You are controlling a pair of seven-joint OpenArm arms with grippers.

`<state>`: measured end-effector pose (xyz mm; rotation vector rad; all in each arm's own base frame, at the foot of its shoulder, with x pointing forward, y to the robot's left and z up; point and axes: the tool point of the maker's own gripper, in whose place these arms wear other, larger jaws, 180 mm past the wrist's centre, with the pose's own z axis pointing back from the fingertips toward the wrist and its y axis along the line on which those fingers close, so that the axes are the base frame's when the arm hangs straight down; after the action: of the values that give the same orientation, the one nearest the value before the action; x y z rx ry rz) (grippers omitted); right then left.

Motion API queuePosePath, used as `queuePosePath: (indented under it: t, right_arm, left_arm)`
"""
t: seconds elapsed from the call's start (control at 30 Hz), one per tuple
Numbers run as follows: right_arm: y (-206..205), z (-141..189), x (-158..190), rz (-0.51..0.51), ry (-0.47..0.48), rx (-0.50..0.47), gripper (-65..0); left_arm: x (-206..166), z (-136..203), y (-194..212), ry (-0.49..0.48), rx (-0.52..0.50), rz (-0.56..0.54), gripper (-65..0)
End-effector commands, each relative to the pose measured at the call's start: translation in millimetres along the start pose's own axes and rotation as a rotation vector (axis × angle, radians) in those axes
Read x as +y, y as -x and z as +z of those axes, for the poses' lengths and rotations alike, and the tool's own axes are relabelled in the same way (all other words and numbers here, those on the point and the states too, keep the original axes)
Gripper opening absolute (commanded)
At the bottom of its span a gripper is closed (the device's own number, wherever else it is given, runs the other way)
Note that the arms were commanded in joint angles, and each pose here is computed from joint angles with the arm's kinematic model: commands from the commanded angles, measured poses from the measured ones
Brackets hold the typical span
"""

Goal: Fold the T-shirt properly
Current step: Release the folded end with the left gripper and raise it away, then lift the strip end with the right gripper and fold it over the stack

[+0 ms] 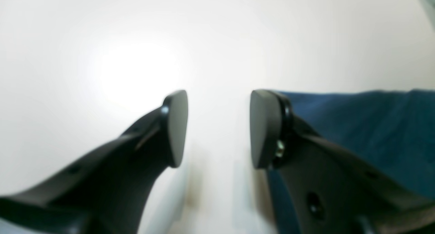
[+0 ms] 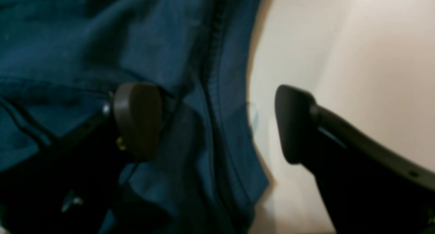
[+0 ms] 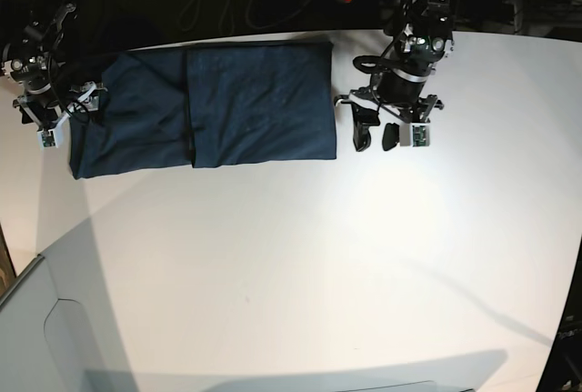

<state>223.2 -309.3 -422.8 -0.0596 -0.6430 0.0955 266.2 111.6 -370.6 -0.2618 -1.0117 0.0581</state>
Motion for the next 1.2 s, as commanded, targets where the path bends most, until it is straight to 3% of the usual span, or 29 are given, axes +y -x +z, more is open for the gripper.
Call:
queuePosePath:
  t: [0.0,0.17,0.23,0.47,0.53,0.73,0.93,1.17]
  right_arm:
    - [1,-1,-2,0.023,-0.004,0.022,-14.7]
    - [9,-6,0,0.004,-0.019,0.042,-17.3]
    - [9,-7,1,0.004,-0.022,0.044,-24.0]
    - [13,-7,3,0.000,-0.026,0.056,-59.3]
    - [13,-7,3,0.001,-0.027,0.057,-65.0]
    - [12,-6,11,0.047,-0.073,0.052,-65.0]
    - [5,2,7,0.070,-0.049,0.032,-65.0]
    - [-30,27,15,0.148,-0.002,-0.070,-65.0]
  left_arm:
    - [-2,1,-9,0.012,-0.033,0.000,-36.8]
    - [-2,0,-8,0.011,-0.030,0.000,-36.8]
    - [-2,0,-8,0.011,-0.030,-0.001,-36.8]
    - [2,3,-2,0.001,-0.017,0.003,-36.8]
    - [3,5,1,-0.003,-0.010,0.003,-36.8]
    - [4,8,9,-0.008,0.008,0.002,-36.8]
    - [4,11,14,-0.010,0.022,0.003,-36.8]
    - [3,12,26,-0.008,0.052,0.007,-36.8]
